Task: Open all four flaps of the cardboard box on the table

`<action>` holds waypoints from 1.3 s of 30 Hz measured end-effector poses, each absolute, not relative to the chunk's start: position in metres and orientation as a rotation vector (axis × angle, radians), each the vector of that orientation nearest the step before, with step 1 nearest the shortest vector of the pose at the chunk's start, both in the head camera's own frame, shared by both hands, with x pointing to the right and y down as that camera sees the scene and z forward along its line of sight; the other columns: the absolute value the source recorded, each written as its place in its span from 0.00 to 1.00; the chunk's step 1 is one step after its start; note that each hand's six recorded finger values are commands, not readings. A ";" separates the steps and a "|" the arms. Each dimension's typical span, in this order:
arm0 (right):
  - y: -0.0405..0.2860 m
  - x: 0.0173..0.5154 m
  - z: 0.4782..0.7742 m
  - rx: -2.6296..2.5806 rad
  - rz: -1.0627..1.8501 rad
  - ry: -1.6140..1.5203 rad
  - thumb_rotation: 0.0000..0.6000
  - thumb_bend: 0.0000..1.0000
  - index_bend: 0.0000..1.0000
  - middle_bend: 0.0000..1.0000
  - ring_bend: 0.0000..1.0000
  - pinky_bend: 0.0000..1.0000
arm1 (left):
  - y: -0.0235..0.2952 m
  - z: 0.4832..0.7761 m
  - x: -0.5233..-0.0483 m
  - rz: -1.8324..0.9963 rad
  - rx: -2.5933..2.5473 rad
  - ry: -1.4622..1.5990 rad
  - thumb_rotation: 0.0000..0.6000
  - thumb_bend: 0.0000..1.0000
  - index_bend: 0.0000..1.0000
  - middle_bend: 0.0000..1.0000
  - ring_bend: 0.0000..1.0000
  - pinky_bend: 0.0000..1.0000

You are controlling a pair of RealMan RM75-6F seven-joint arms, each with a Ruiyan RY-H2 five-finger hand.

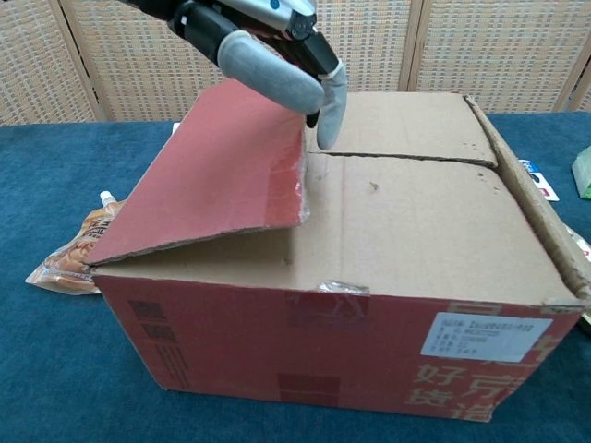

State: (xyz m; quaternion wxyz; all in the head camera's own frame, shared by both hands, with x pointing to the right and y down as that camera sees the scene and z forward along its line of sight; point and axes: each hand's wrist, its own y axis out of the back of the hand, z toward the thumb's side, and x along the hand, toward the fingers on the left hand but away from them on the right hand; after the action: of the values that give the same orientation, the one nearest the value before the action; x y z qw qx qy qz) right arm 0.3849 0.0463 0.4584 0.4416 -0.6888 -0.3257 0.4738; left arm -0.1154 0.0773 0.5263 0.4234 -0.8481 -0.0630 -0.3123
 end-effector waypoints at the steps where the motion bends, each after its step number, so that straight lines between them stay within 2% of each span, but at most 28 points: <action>1: 0.046 0.385 0.458 -1.709 1.174 -0.811 0.65 0.03 0.39 0.33 0.07 0.02 | 0.076 0.524 -0.118 -0.784 -2.119 -0.152 0.14 0.04 0.36 0.31 0.29 0.11; 24: 0.027 0.378 0.445 -1.678 1.147 -0.832 0.65 0.03 0.39 0.33 0.07 0.02 | 0.064 0.472 -0.185 -0.795 -2.082 0.021 0.14 0.04 0.36 0.31 0.31 0.11; 39: 0.019 0.373 0.444 -1.687 1.117 -0.844 0.65 0.03 0.39 0.32 0.07 0.02 | 0.073 0.443 -0.239 -0.853 -2.032 0.084 0.15 0.04 0.36 0.31 0.31 0.11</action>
State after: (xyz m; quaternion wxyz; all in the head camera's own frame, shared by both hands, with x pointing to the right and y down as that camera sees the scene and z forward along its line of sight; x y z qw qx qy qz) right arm 0.3731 0.0194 0.4440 0.4568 -0.6846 -0.3424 0.4533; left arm -0.2390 0.0735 0.4425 0.4513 -0.8221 0.0340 -0.3453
